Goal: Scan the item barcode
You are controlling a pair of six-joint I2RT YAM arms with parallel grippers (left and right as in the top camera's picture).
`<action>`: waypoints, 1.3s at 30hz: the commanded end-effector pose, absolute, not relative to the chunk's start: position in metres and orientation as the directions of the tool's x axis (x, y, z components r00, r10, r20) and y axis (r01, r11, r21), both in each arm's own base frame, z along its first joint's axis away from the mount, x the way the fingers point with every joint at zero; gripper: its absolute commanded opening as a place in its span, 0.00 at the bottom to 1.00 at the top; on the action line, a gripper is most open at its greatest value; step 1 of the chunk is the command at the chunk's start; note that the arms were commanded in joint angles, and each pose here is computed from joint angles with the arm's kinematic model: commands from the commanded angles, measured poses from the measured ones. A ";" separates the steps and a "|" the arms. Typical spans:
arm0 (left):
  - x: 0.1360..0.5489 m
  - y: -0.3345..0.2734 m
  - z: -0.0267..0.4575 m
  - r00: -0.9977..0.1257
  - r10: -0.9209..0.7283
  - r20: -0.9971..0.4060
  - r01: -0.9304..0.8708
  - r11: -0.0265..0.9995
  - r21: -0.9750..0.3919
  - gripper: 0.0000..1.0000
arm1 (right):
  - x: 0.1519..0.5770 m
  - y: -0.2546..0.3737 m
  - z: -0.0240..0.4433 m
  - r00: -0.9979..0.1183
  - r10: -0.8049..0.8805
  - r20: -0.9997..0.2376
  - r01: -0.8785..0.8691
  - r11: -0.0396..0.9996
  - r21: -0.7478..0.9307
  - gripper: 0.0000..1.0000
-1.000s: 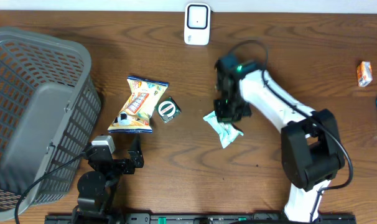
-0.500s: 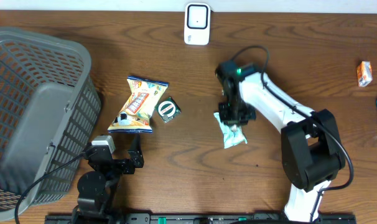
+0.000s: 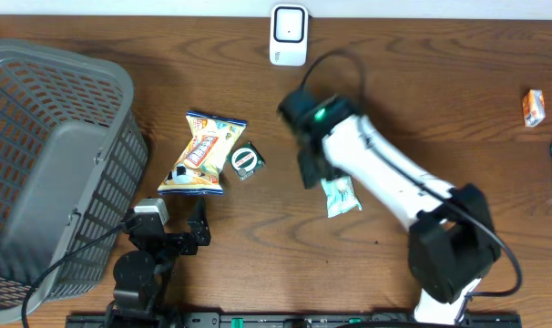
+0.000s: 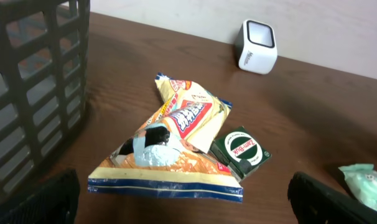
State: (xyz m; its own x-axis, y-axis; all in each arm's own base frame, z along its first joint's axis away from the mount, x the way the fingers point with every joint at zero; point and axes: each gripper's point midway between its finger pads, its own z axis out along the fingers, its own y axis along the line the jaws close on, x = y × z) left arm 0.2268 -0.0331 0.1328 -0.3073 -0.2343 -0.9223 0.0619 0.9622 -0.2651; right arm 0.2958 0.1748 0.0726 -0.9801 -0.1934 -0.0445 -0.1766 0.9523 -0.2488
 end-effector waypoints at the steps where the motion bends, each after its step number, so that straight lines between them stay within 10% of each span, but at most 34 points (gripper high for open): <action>1: 0.225 -0.033 0.121 -0.340 -0.234 -0.911 0.056 0.962 -0.268 0.98 | 0.287 0.156 0.049 -0.982 -0.168 -0.085 -0.121 0.910 -0.396 0.78; 13: 0.225 -0.033 0.121 -0.340 -0.234 -0.911 0.056 0.962 -0.268 0.98 | 0.289 0.141 -0.009 -0.973 -0.212 -0.089 -0.131 0.830 -0.543 0.77; 20: 0.225 -0.033 0.120 -0.342 -0.233 -0.910 0.055 0.962 -0.267 0.98 | 0.254 0.117 -0.041 -0.970 -0.200 0.136 -0.241 0.747 -0.620 0.47; 28: 0.225 -0.033 0.120 -0.343 -0.233 -0.910 0.055 0.962 -0.267 0.98 | 0.231 0.136 -0.061 -0.956 -0.155 0.248 -0.259 0.844 -0.469 0.01; 39: 0.225 -0.033 0.120 -0.343 -0.233 -0.910 0.055 0.962 -0.267 0.98 | 0.251 0.231 0.027 -0.792 -0.601 0.108 -0.599 0.799 0.054 0.01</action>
